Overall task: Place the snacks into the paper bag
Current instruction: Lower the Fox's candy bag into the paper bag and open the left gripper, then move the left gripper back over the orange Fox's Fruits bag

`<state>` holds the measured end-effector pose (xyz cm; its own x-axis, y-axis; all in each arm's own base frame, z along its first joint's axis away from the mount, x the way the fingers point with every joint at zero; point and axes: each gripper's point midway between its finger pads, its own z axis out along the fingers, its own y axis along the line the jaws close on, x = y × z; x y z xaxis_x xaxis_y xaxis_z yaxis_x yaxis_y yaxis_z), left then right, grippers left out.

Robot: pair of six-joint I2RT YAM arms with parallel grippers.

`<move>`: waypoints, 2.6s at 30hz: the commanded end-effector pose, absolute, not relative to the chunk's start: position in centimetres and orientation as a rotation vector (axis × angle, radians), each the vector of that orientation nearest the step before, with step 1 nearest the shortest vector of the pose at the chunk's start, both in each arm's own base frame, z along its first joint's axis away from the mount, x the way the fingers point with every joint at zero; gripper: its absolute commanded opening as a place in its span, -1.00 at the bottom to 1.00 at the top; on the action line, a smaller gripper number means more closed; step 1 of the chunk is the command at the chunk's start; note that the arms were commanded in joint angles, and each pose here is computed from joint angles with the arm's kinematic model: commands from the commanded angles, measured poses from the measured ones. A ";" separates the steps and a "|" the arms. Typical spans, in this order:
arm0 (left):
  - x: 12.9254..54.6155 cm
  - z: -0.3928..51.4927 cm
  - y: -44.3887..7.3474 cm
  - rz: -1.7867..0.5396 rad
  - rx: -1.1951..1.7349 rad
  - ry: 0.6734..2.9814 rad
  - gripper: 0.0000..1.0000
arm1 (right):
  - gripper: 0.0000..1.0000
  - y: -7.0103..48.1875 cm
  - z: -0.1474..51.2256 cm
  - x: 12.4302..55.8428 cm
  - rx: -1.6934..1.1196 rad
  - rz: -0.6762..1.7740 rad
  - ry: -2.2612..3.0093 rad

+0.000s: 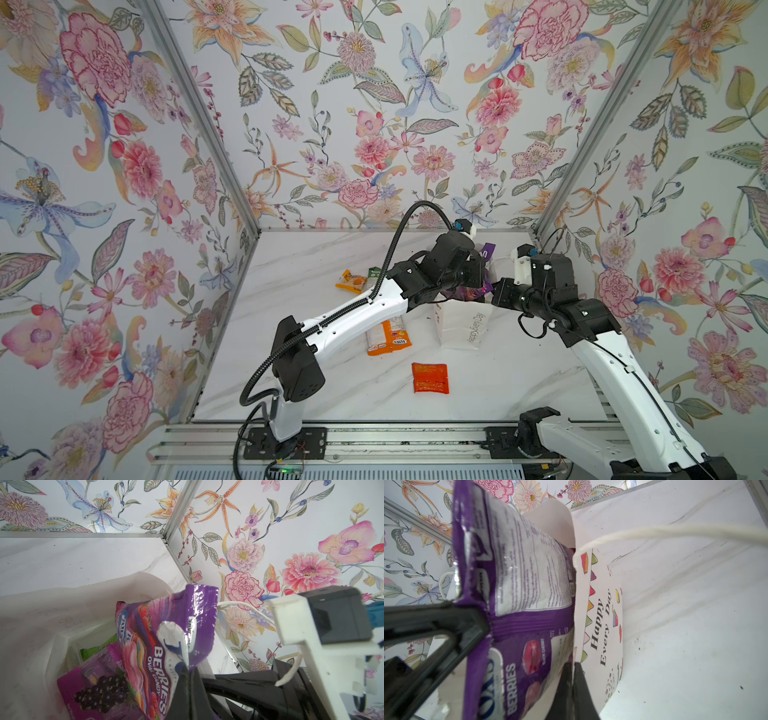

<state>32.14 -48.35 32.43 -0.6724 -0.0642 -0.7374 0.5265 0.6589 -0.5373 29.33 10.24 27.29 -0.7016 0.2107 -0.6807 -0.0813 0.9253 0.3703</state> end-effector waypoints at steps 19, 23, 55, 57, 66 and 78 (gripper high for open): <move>35.9 27.6 -47.5 -0.783 0.308 2.248 -0.62 | -1.00 10.1 28.7 29.4 0.092 0.485 2.233; 35.9 28.7 -47.3 -0.751 0.314 2.226 -0.40 | -1.00 10.0 28.7 29.3 0.093 0.484 2.231; 29.5 37.5 -30.3 -0.329 0.448 1.963 0.21 | -1.00 9.4 28.5 29.4 0.100 0.455 2.245; 28.7 36.9 -28.0 -0.293 0.426 1.943 0.26 | -1.00 9.4 28.4 29.5 0.105 0.454 2.249; 27.4 27.6 -22.1 -0.087 0.440 2.088 0.46 | -1.00 9.3 28.0 29.5 0.105 0.449 2.257; 28.1 17.0 -22.9 0.077 0.580 2.286 0.68 | -1.00 9.2 27.9 29.4 0.106 0.446 2.258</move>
<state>27.68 -23.01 18.95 -0.5894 0.3966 -0.7038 0.3767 0.9056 0.1949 29.14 9.66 27.13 -0.6977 0.2163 -0.6830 -0.0634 0.9310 0.3596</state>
